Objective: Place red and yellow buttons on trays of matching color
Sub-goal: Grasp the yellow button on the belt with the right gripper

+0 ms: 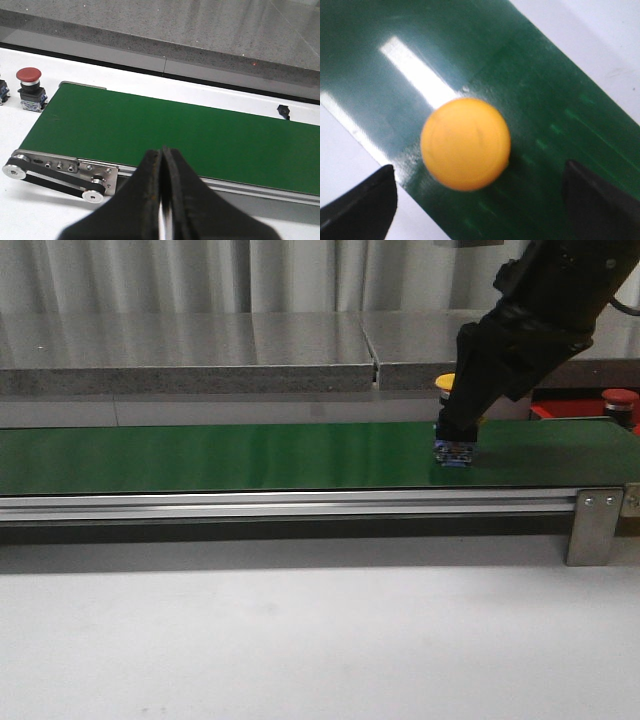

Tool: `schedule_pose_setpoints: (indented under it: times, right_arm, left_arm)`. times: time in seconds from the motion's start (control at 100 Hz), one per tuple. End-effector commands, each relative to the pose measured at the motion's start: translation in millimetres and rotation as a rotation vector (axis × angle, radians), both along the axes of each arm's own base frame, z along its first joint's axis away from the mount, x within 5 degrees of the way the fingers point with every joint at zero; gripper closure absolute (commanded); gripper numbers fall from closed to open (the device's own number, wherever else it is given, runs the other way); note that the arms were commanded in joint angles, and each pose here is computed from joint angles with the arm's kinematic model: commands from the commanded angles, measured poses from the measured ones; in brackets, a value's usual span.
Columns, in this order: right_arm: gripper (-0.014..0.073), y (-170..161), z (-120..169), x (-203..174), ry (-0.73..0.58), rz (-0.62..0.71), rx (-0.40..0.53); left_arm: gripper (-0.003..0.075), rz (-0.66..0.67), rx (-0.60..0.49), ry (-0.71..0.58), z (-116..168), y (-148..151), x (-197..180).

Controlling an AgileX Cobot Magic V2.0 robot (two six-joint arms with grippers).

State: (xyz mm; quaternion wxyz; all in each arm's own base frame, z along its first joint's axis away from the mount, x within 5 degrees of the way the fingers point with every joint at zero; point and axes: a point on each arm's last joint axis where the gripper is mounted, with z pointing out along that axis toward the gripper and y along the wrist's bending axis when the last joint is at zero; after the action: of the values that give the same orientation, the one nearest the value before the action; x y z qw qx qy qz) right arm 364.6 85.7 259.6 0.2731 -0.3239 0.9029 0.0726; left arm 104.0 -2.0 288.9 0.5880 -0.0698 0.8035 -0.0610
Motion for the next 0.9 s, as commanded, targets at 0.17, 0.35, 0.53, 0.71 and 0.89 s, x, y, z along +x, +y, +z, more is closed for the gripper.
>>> schedule_pose_setpoints:
  times: [0.17, 0.35, 0.53, 0.71, 0.89]
  right_arm:
    - [0.0072, 1.0, 19.7, 7.0, -0.125, -0.023, 0.029]
    - [0.0451, 0.7, 21.3, 8.8, -0.149, -0.031, 0.031]
    - [0.0613, -4.1, 28.1, 4.7, -0.144, -0.044, 0.038]
    - [0.061, -31.5, 57.4, -6.8, -0.182, -0.183, 0.092]
    - [0.061, -80.7, 90.3, -30.4, -0.195, -0.382, 0.139]
  left_arm:
    - [0.0739, -0.013, -0.01, -0.111, 17.1, -1.5, 2.2]
    - [0.0739, -0.013, -0.01, -0.111, 17.1, -1.5, 2.2]
    - [0.0739, -0.013, -0.01, -0.111, 17.1, -1.5, 2.2]
    - [0.0739, -0.013, -0.01, -0.111, 17.1, -1.5, 2.2]
    - [0.0739, -0.013, -0.01, -0.111, 17.1, -1.5, 2.2]
